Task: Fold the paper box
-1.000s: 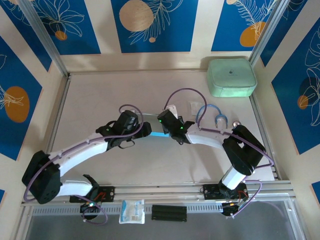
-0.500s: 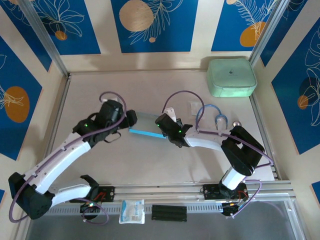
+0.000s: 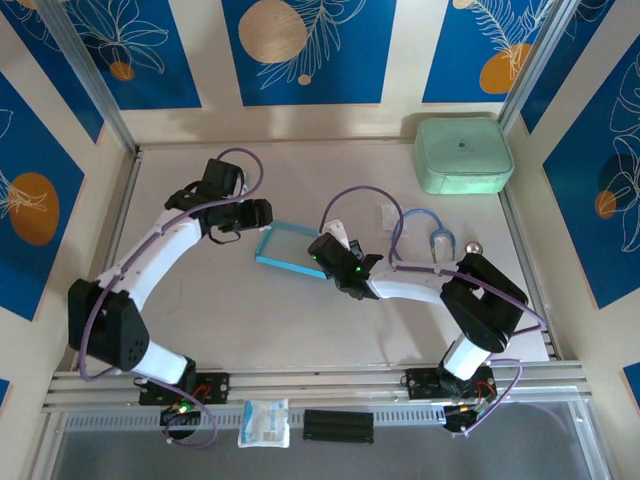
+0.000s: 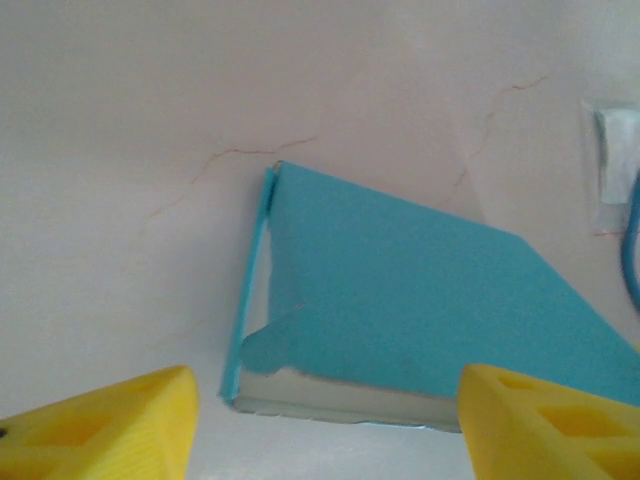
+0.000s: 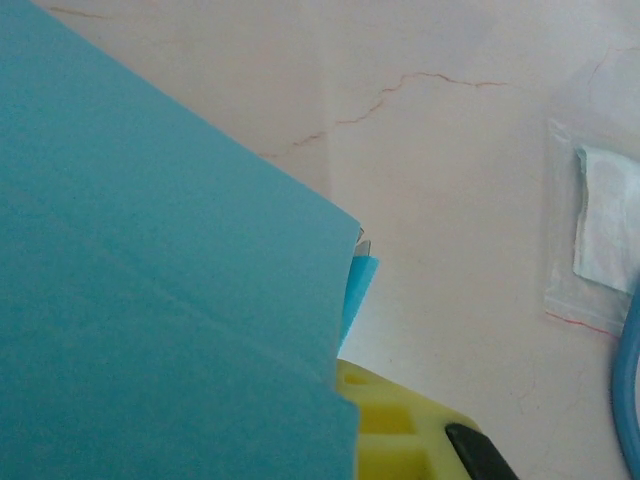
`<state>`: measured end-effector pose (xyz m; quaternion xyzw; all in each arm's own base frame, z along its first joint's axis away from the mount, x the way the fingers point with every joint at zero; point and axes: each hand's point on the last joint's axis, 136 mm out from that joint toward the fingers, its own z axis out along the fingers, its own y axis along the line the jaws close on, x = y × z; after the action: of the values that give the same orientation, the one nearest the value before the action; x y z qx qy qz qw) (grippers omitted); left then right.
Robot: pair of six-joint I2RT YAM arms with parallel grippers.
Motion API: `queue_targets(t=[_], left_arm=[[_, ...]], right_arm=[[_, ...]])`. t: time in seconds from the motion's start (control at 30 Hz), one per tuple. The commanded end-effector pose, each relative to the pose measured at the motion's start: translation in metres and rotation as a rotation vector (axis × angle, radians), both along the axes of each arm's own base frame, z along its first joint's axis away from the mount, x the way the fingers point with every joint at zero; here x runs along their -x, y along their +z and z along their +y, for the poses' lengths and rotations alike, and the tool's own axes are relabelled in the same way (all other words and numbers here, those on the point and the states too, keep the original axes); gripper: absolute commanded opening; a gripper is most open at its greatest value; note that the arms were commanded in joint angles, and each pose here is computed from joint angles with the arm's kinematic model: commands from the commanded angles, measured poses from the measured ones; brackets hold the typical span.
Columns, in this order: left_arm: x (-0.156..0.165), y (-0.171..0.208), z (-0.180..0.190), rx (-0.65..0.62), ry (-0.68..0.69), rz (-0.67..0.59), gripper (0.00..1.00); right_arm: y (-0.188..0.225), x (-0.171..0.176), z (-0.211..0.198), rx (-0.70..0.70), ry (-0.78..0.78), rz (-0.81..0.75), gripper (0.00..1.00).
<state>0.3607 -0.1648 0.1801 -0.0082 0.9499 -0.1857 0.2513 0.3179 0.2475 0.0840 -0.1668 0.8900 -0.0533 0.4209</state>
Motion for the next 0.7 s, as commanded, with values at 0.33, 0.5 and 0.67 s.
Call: queue_targets(t=[0.33,0.5,0.67], left_arm=[[-0.01,-0.043,-0.027,0.091,-0.107,0.084,0.46],[-0.002,-0.061,-0.021,0.078,-0.075,0.11,0.4],[0.003,-0.07,-0.022,0.109,-0.051,0.131,0.39]], right_arm=[[-0.022,0.014,0.001,0.064,0.029,0.087,0.03],[-0.012,0.021,0.009,0.018,0.04,0.091,0.16],[-0.005,0.04,0.014,-0.064,0.05,0.148,0.32]])
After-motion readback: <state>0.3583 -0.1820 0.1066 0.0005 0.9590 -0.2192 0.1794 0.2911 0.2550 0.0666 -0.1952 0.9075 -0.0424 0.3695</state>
